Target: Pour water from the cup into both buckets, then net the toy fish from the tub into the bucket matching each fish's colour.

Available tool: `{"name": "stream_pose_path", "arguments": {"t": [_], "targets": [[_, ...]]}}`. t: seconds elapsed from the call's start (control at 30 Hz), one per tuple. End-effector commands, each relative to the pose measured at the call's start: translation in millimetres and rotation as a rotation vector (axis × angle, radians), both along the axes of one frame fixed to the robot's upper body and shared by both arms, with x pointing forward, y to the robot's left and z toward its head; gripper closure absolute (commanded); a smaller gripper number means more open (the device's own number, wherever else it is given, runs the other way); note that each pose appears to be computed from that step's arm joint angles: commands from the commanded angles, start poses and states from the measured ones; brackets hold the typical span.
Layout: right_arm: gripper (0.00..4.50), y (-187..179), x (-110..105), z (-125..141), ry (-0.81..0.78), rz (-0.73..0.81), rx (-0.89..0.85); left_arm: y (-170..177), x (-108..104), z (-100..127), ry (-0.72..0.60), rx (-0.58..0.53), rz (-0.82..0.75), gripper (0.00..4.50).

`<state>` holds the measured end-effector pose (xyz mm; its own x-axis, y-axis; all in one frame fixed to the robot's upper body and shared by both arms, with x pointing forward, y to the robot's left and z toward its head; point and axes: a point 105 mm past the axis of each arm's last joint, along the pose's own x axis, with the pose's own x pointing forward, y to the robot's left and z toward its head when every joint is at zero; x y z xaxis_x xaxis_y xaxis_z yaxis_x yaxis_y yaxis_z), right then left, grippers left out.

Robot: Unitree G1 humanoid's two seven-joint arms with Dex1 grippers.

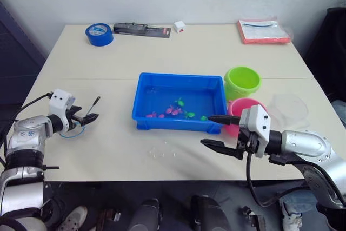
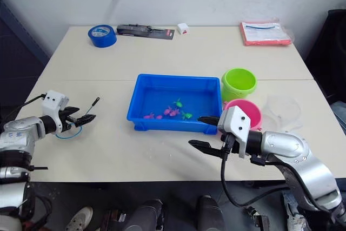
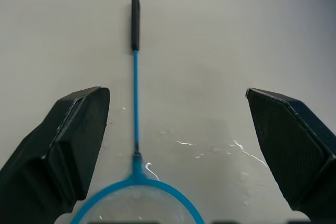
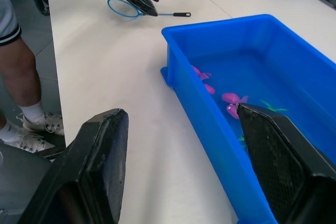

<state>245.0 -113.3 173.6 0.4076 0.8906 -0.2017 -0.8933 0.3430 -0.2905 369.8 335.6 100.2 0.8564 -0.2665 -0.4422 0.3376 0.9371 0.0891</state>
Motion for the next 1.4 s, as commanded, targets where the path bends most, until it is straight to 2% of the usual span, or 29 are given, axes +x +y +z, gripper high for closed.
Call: {"name": "stream_pose_path", "arguments": {"t": [0.03, 0.17, 0.43, 0.53, 0.57, 0.6, 0.83, 0.93, 1.0, 1.07, 1.17, 1.23, 1.27, 1.33, 1.4], "targets": [[0.00, 4.3, -4.7, 7.2, -0.051, 0.033, 0.011, 4.6, 7.5, 5.6, -0.031, 0.032, 0.016, 0.00], [0.00, 5.8, -5.0, 5.6, -0.059, 0.033, 0.011, 1.0, 9.5, -9.1, 0.019, 0.056, 0.010, 0.00], [0.00, 4.9, -0.6, 6.8, -0.096, 0.004, 0.030, 4.1, -2.4, -38.3, 0.137, 0.068, 0.026, 0.00], [0.00, 6.1, -0.6, 8.7, -0.101, 0.005, 0.039, 5.8, -6.9, -45.0, 0.155, 0.060, 0.035, 0.79], [0.00, 6.2, -0.4, 9.1, -0.103, 0.004, 0.040, 6.2, -7.7, -46.0, 0.158, 0.058, 0.036, 1.17], [0.00, 6.2, -0.2, 9.2, -0.104, 0.003, 0.041, 6.4, -8.6, -46.9, 0.160, 0.056, 0.036, 1.74], [0.00, 6.5, 2.1, 9.7, -0.105, 0.004, 0.041, 8.0, -12.5, -49.6, 0.170, 0.058, 0.026, 4.47], [0.00, 7.5, 3.4, 9.8, -0.108, 0.005, 0.044, 9.6, -12.6, -48.3, 0.161, 0.061, 0.030, 4.47], [0.00, 8.3, 3.4, 11.4, -0.110, 0.007, 0.053, 15.7, -8.2, -34.2, 0.102, 0.071, 0.049, 4.47], [0.00, 8.3, 3.4, 12.7, -0.112, 0.010, 0.056, 27.0, 0.7, 5.2, -0.025, 0.073, 0.068, 4.47], [0.00, 8.3, 4.1, 13.1, -0.116, 0.015, 0.055, 25.4, 9.5, 59.5, -0.177, 0.057, 0.008, 4.47], [0.00, 8.2, 5.3, 14.9, -0.119, 0.015, 0.059, 9.9, 13.2, 94.1, -0.258, 0.042, -0.097, 4.47], [0.00, 7.9, 5.8, 15.7, -0.119, 0.014, 0.062, 3.2, 13.5, 104.5, -0.279, 0.039, -0.139, 4.47], [0.00, 7.1, 8.5, 18.2, -0.119, 0.013, 0.070, -32.7, 13.8, 134.1, -0.328, 0.050, -0.313, 4.47], [0.00, 5.3, 13.0, 20.6, -0.116, 0.004, 0.076, -65.2, 11.7, 150.2, -0.350, 0.068, -0.452, 4.47]]}}
